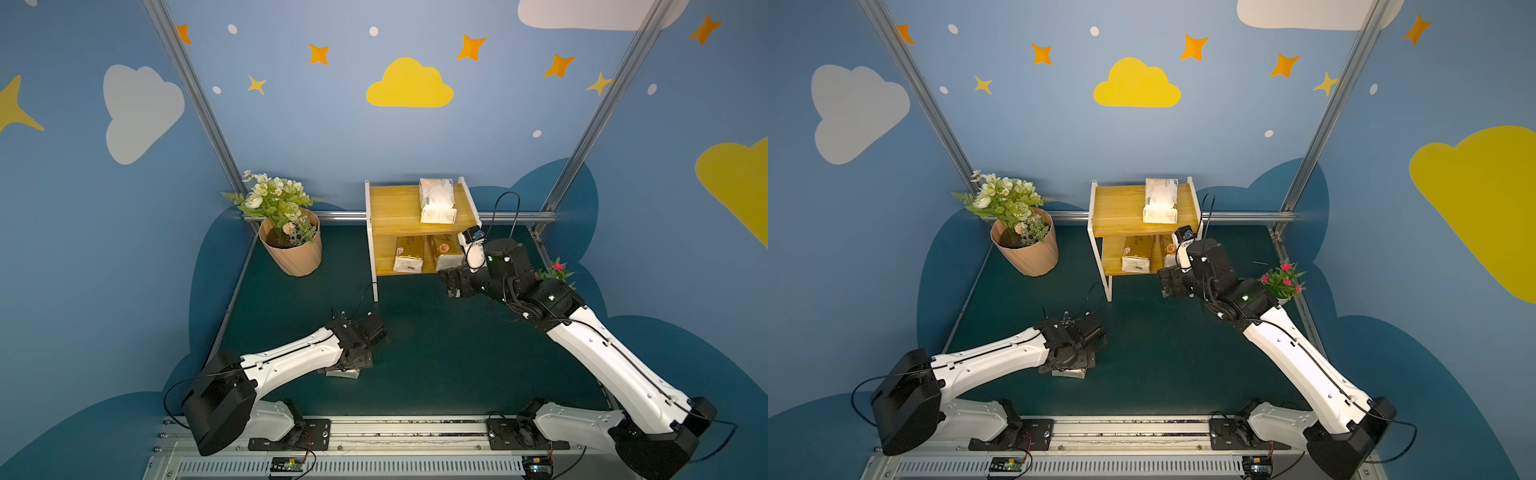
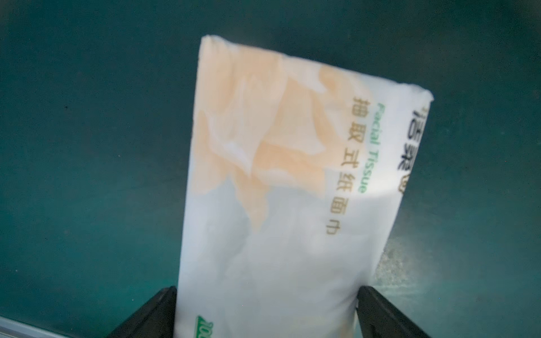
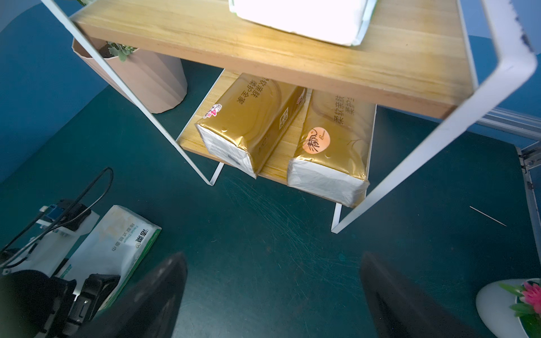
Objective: Place the tissue boxes on the shelf by color
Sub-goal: Pick up the box of tissues from the center of the board, then place a box of tissues on the shelf.
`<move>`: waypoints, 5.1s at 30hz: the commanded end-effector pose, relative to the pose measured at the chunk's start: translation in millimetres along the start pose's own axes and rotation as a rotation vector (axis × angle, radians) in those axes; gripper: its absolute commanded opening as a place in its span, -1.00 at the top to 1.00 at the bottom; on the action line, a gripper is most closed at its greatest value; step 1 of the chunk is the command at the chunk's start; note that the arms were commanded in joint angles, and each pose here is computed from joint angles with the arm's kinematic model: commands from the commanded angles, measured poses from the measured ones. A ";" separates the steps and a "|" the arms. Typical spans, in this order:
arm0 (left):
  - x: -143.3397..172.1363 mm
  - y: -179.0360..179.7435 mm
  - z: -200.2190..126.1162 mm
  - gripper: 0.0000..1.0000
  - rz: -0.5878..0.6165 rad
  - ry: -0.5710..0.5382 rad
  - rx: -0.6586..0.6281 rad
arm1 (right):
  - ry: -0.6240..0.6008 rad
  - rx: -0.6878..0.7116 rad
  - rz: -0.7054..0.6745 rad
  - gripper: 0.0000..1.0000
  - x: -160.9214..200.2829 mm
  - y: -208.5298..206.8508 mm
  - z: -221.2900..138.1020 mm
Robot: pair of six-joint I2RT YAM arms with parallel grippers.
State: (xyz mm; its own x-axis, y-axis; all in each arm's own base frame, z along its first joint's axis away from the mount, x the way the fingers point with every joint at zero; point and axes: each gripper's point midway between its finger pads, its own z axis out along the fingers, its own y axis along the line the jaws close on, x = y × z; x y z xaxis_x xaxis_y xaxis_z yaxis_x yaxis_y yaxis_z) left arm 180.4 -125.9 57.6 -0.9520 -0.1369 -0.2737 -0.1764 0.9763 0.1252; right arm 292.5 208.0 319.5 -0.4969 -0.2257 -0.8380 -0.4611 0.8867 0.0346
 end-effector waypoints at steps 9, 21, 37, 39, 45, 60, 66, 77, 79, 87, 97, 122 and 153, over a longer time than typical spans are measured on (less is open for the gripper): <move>5.7 9.3 -6.3 -1.00 0.016 0.017 -0.007 | -0.039 -0.014 0.001 -0.97 -6.7 0.0 -11.9; 15.9 7.8 2.2 -1.00 0.043 0.077 -0.024 | -0.043 -0.011 0.022 -0.97 -5.9 -0.3 -11.5; 32.4 0.6 17.0 -1.00 0.065 0.167 -0.024 | -0.033 -0.005 0.030 -0.97 2.4 -1.1 -3.0; 33.1 1.1 18.3 -1.00 0.061 0.170 -0.030 | -0.034 -0.002 0.033 -0.97 2.0 -1.7 -2.4; 35.0 2.2 21.2 -0.85 0.051 0.177 -0.040 | -0.026 0.005 0.037 -0.97 0.5 -1.9 2.8; 23.0 10.2 3.7 0.26 0.030 0.131 -0.064 | -0.027 -0.005 0.031 -0.89 -4.5 1.3 8.3; 3.4 12.7 -29.1 0.44 0.029 0.055 -0.058 | -0.044 -0.001 0.031 -0.90 -8.5 0.5 6.6; -56.1 11.0 -120.2 0.51 -0.046 -0.224 0.076 | -0.078 -0.001 -0.006 -0.90 -19.0 0.4 2.5; -68.0 6.1 -135.6 0.53 -0.041 -0.280 0.122 | -0.079 -0.001 -0.007 -0.90 -19.5 0.6 2.9; -121.4 -24.4 -201.8 0.64 0.052 -0.513 0.266 | -0.087 0.015 0.005 -0.90 -16.4 -3.7 -4.1; -181.7 -81.9 -257.7 0.60 0.217 -0.641 0.307 | -0.094 0.052 0.047 -0.90 -9.4 -13.6 -26.3; -270.9 -120.4 -276.4 0.51 0.217 -0.581 0.408 | -0.084 0.185 0.097 -0.89 19.7 -35.2 -44.9; -294.0 -149.6 -269.2 -1.00 0.107 -0.585 0.475 | -0.055 0.201 0.081 -0.94 40.9 -42.5 -54.5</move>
State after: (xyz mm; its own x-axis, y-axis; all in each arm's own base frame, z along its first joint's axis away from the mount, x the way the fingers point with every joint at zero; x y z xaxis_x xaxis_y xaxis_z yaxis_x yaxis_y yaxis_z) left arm 416.5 -270.0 375.2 -0.6517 -0.0433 -0.7573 0.1569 0.9691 -0.1905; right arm 254.1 141.3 315.1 -0.4801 -0.1278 -0.8679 -0.2644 0.9644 0.0043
